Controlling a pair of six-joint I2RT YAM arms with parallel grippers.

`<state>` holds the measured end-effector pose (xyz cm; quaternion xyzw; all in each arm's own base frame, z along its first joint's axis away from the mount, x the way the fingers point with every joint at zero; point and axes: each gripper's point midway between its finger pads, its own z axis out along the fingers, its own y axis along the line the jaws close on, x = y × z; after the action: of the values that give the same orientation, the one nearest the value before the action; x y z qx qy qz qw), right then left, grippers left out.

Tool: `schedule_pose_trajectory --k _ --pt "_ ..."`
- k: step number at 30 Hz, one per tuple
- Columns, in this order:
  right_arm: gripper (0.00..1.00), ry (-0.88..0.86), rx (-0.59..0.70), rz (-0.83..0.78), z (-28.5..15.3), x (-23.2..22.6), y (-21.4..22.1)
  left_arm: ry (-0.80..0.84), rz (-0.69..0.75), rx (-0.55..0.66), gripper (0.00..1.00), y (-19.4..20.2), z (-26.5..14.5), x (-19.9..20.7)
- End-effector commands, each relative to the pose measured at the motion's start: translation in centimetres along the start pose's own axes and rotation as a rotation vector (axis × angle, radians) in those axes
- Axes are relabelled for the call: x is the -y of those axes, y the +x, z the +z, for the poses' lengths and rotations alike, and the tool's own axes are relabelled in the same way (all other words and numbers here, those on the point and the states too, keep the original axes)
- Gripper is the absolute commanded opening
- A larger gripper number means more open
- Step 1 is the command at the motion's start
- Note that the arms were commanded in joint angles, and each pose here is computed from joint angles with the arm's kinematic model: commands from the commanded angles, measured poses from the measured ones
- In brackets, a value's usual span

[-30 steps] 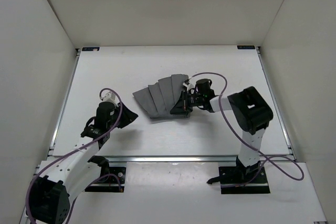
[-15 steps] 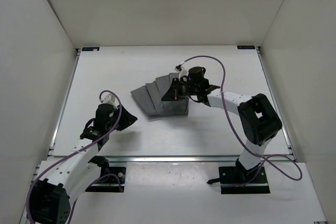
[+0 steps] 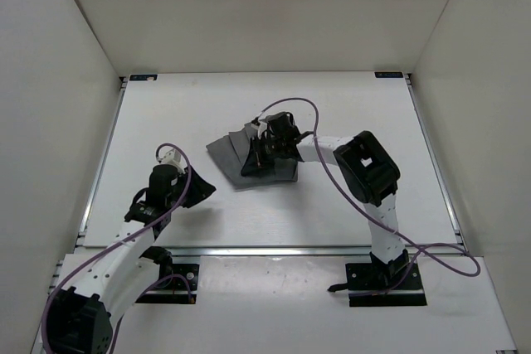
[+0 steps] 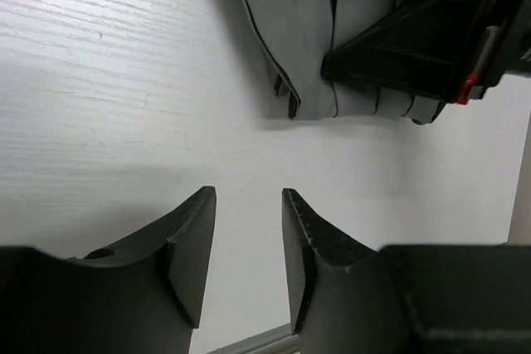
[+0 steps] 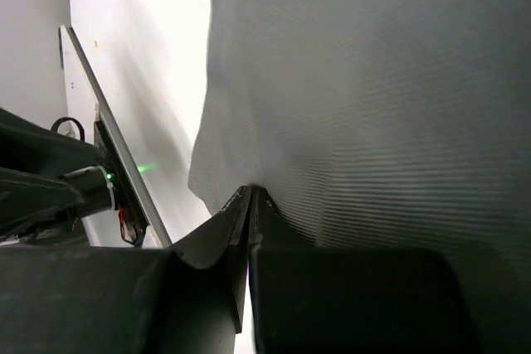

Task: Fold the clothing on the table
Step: Fold the skirt

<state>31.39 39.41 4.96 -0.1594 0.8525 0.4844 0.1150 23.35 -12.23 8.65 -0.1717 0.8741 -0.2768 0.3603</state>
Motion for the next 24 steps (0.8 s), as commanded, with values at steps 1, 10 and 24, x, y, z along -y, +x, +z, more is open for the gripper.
schedule_pose_trajectory --k 1,10,24 --pt "0.00 -0.003 0.082 -0.155 -2.7 -4.0 -3.9 0.022 0.048 -0.025 0.49 0.0 -0.3 0.3" --pt "0.05 0.247 0.368 -0.289 -16.6 -7.4 -8.7 0.055 0.174 -0.236 0.99 2.2 -1.1 1.6" --pt "0.64 0.422 0.423 -0.216 -20.8 -0.8 -5.1 0.185 0.244 -0.201 0.99 2.6 -2.1 4.2"
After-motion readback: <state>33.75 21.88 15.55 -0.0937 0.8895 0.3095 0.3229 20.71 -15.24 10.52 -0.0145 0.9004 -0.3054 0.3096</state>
